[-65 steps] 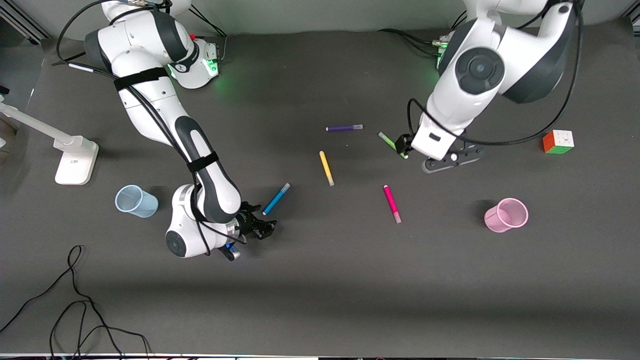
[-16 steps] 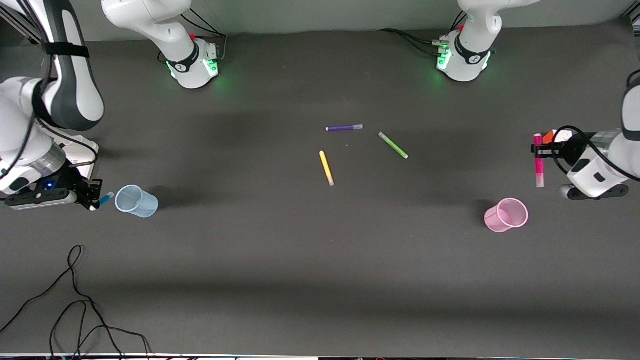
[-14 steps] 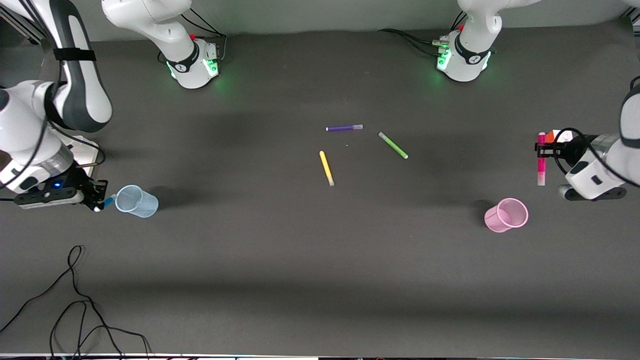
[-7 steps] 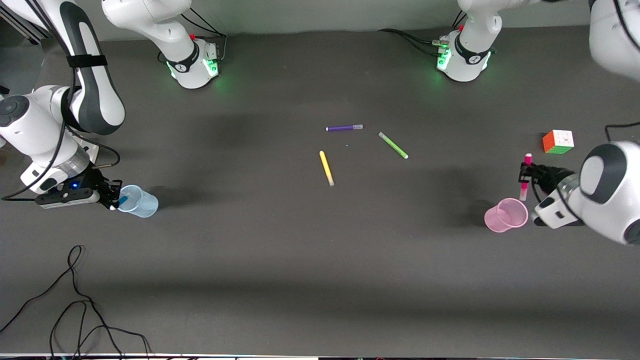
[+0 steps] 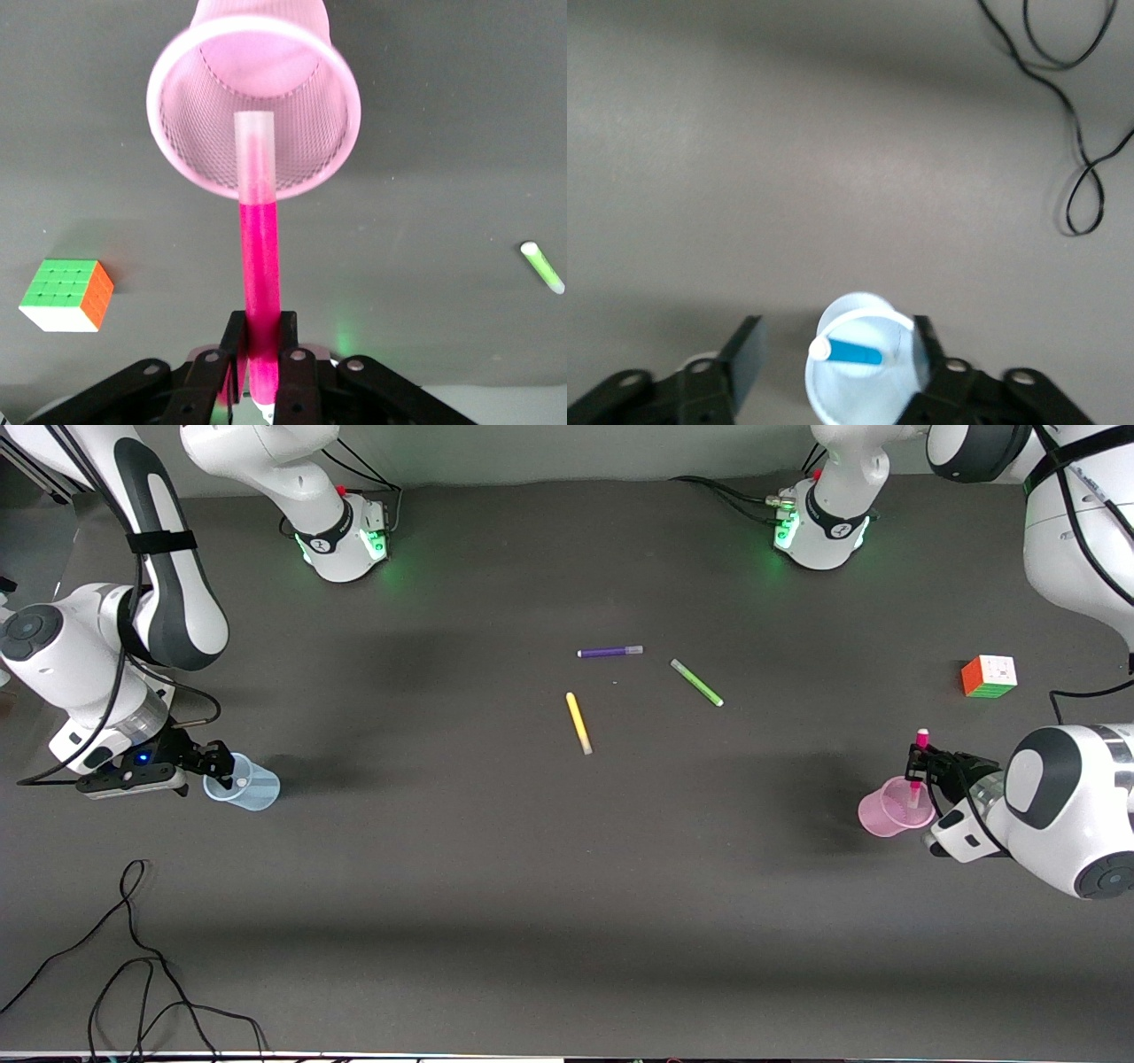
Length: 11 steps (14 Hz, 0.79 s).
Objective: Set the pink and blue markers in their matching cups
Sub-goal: 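Release the blue marker with the right gripper while the left gripper lowers pink marker, then release the pink marker into the pink cup and raise the left gripper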
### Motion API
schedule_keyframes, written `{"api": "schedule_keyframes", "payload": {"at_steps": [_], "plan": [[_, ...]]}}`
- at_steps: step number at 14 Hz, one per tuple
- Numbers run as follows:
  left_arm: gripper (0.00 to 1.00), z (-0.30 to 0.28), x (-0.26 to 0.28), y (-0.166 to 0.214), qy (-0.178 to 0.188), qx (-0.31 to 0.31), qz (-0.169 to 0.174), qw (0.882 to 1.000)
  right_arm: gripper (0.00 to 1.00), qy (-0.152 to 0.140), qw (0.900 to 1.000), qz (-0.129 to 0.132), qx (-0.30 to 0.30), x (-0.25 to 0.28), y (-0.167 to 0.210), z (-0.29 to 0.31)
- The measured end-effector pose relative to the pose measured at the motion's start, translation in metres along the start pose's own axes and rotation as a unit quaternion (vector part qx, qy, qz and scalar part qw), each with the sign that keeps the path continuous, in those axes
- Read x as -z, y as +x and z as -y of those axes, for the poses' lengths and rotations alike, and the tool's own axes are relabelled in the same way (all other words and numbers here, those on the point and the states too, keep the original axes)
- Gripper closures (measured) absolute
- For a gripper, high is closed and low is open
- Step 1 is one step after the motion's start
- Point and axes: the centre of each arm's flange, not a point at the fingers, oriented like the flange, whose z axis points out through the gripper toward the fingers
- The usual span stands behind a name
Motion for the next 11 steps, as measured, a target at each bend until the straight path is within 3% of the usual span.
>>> {"api": "schedule_keyframes", "payload": {"at_steps": [2,8,11], "plan": [[0.82,0.001,-0.007,0.01,0.004,0.0,-0.002,1.0,0.0,0.015,0.999,0.034,0.0,0.027,0.017,-0.002],[0.8,0.0,-0.017,0.022,0.007,-0.001,0.001,1.0,0.0,0.043,0.997,0.066,-0.023,0.139,0.068,0.038],[0.53,0.001,-0.009,0.021,0.008,-0.001,-0.007,1.0,0.0,0.045,0.995,0.077,-0.034,0.201,0.073,0.067]]}}
